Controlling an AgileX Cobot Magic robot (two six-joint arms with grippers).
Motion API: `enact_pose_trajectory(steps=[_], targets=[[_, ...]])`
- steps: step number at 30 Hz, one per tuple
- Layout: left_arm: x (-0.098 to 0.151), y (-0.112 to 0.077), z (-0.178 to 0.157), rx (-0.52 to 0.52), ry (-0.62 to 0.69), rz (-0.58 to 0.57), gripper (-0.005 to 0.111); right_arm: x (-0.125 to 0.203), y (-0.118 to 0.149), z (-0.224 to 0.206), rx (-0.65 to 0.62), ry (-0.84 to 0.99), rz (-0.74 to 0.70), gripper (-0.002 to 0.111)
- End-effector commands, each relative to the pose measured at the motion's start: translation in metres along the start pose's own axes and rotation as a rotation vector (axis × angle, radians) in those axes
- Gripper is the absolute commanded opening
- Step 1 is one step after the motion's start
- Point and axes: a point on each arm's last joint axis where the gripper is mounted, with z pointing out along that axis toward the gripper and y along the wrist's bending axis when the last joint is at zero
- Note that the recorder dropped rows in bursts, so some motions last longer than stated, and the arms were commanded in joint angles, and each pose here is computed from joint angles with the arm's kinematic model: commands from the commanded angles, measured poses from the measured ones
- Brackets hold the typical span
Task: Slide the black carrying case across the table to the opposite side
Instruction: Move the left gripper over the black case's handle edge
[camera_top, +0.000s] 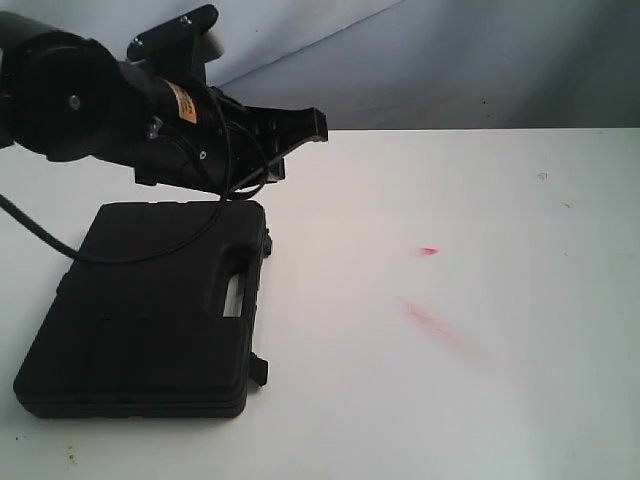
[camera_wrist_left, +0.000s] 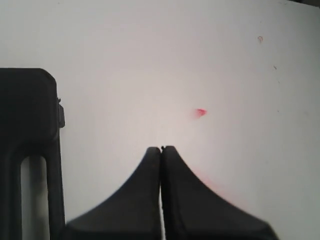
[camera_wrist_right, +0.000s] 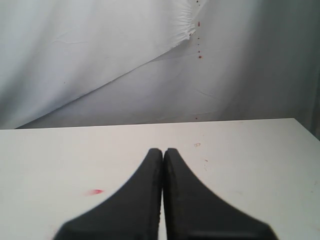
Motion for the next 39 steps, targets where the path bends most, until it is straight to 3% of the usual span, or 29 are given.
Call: enact_pose_trajectory(steps=[1, 5, 19, 36, 39], targets=[[0.001, 0.003, 0.008, -0.025, 0.010, -0.002, 0.000, 0.001, 0.000, 0.000, 0.005, -0.004, 0.006, 0.000], [0.003, 0.011, 0.014, -0.091, 0.052, -0.063, 0.000, 0.001, 0.000, 0.000, 0.005, -0.004, 0.006, 0.000], [0.000, 0.019, 0.040, -0.319, 0.247, 0.014, 0.000, 0.001, 0.000, 0.000, 0.005, -0.004, 0.006, 0.000], [0.005, 0.025, 0.084, -0.401, 0.370, 0.080, 0.000, 0.001, 0.000, 0.000, 0.005, -0.004, 0.006, 0.000], [0.006, 0.026, 0.087, -0.392, 0.386, 0.138, 0.003, 0.001, 0.000, 0.000, 0.005, -0.004, 0.006, 0.000]])
